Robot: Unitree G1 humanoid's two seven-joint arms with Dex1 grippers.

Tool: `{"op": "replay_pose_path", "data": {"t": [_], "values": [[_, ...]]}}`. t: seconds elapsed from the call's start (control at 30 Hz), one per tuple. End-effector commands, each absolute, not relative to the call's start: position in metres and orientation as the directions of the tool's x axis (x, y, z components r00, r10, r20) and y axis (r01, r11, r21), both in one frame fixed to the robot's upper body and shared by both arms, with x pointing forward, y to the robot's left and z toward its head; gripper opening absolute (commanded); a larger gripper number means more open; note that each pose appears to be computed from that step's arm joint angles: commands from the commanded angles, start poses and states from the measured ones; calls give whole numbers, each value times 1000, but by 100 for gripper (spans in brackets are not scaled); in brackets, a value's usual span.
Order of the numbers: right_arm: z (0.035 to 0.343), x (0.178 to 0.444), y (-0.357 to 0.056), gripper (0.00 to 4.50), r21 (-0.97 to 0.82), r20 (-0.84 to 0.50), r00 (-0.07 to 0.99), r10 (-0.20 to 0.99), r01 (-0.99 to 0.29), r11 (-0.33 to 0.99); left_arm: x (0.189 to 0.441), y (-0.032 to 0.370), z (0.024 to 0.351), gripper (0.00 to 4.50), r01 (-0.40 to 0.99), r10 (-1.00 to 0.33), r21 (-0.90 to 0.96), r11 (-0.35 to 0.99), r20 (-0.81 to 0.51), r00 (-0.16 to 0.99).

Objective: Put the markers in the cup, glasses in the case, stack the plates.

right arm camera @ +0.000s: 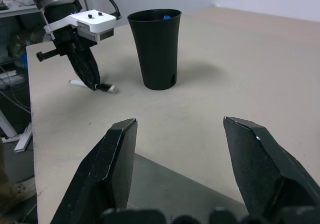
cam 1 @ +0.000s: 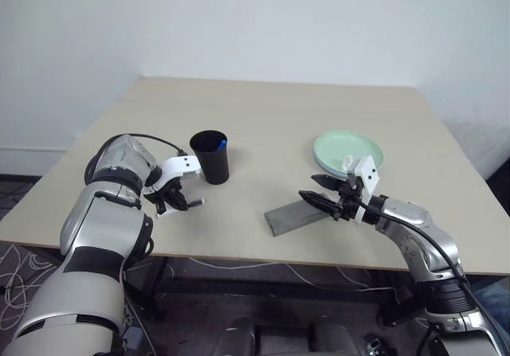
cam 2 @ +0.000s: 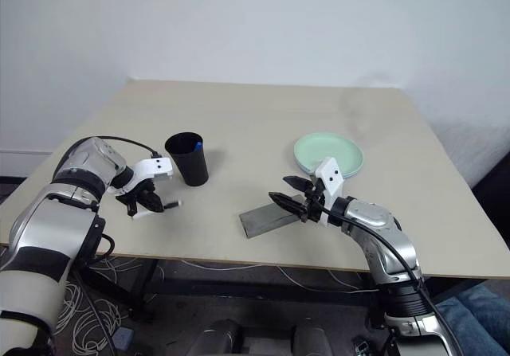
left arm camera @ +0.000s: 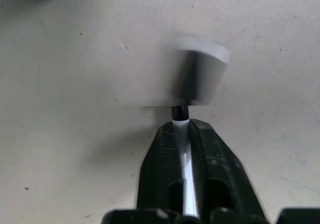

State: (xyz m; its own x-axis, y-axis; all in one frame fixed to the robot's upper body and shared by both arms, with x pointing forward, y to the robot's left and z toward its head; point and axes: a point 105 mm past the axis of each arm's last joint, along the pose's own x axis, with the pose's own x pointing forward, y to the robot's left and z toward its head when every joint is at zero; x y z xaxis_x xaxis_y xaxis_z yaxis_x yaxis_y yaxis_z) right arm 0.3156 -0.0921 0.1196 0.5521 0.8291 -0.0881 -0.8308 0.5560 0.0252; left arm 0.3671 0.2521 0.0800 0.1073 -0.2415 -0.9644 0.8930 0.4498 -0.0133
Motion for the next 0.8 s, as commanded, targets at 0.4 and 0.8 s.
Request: {"op": "replay_pose_path", "data": {"t": [0.4, 0.8], "values": [[138, 321, -90, 299, -29, -36, 544, 838, -839, 543, 375, 223, 109, 5, 952, -429, -27, 305, -896, 112], [140, 325, -91, 299, -39, -33, 541, 840, -841, 540, 391, 158, 168, 5, 982, -799, 61, 180, -573, 183]]}}
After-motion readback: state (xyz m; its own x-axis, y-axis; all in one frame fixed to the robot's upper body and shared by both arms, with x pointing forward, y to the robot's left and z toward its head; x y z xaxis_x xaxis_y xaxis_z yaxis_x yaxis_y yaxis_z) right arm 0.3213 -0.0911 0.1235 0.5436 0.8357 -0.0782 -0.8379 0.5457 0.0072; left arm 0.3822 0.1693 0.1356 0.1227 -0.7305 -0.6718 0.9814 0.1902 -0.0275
